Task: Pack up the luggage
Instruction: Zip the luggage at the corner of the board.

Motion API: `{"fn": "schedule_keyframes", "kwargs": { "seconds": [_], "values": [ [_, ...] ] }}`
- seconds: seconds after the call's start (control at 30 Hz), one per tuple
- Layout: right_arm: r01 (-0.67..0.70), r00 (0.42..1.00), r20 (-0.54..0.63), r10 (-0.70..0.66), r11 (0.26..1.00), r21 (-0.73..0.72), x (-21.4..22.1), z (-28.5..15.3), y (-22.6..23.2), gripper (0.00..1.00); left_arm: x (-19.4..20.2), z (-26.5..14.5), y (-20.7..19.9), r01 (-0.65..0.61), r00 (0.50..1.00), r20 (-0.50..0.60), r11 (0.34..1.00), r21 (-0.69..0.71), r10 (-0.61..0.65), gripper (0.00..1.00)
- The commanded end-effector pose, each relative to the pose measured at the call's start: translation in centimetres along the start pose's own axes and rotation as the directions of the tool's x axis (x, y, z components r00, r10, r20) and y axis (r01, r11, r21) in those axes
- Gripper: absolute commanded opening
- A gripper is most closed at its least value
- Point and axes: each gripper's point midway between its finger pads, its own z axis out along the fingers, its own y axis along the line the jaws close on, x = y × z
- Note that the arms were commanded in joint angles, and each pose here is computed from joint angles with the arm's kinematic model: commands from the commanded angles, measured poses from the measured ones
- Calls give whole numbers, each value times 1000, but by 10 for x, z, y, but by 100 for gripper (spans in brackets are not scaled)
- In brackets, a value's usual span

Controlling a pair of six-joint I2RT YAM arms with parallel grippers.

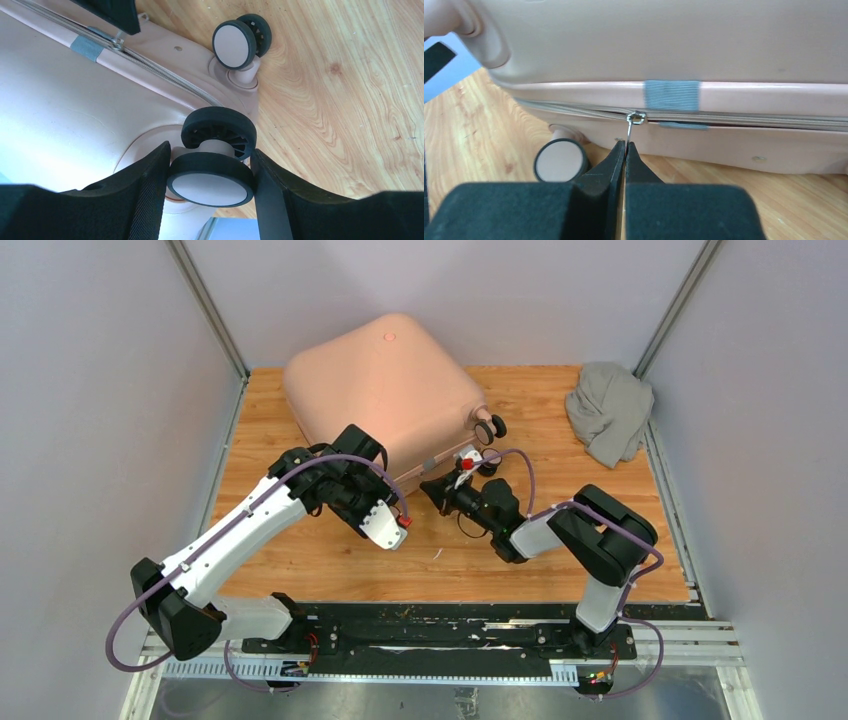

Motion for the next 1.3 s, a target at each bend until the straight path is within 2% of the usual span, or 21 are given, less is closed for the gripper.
{"fn": "schedule_keyframes", "kwargs": {
  "seconds": [0.0,0.2,0.4,0.53,0.6,0.67,0.7,0.73,0.77,0.83,0.9,1.03,1.27],
  "values": [
    [40,998,-47,-50,980,-197,9,0,63,0,-8,-15,66,-62,998,5,972,-229,65,0],
    [24,997,-65,-46,951,-309,14,6,114,0,-8,-15,66,-63,998,-2,972,-228,64,0],
    [-10,995,-94,-25,934,-357,23,10,139,0,-9,-15,64,-61,998,-4,972,-226,61,0],
    [-48,993,-114,16,958,-283,29,9,127,0,-5,-19,63,-45,999,-32,972,-231,39,0],
    [-76,992,-116,51,971,-225,25,6,109,6,2,-25,63,-10,998,-65,970,-242,-6,2],
    [-117,988,-120,98,979,-167,20,-1,92,23,12,-27,55,-9,993,-118,975,-221,-17,10],
    [-135,986,-120,119,981,-138,16,-6,83,31,17,-28,48,-24,990,-141,980,-199,-4,22],
    [-155,981,-137,140,983,-104,17,-12,73,50,21,-28,40,-40,988,-156,983,-180,11,37],
    [-175,976,-144,163,982,-73,14,-19,64,55,26,-25,31,-59,986,-166,985,-162,32,48],
    [-185,973,-144,180,982,-21,5,-30,49,58,33,-24,19,-118,979,-184,983,-139,91,62],
    [-178,971,-154,183,983,43,-4,-39,35,59,33,-22,16,-150,976,-175,980,-133,126,67],
    [-175,967,-164,195,976,128,-23,-51,16,55,25,-14,30,-180,979,-124,976,-125,165,70],
    [-198,961,-168,221,970,142,-30,-64,9,54,22,12,40,-296,950,-115,955,-34,290,70]
  ]
}}
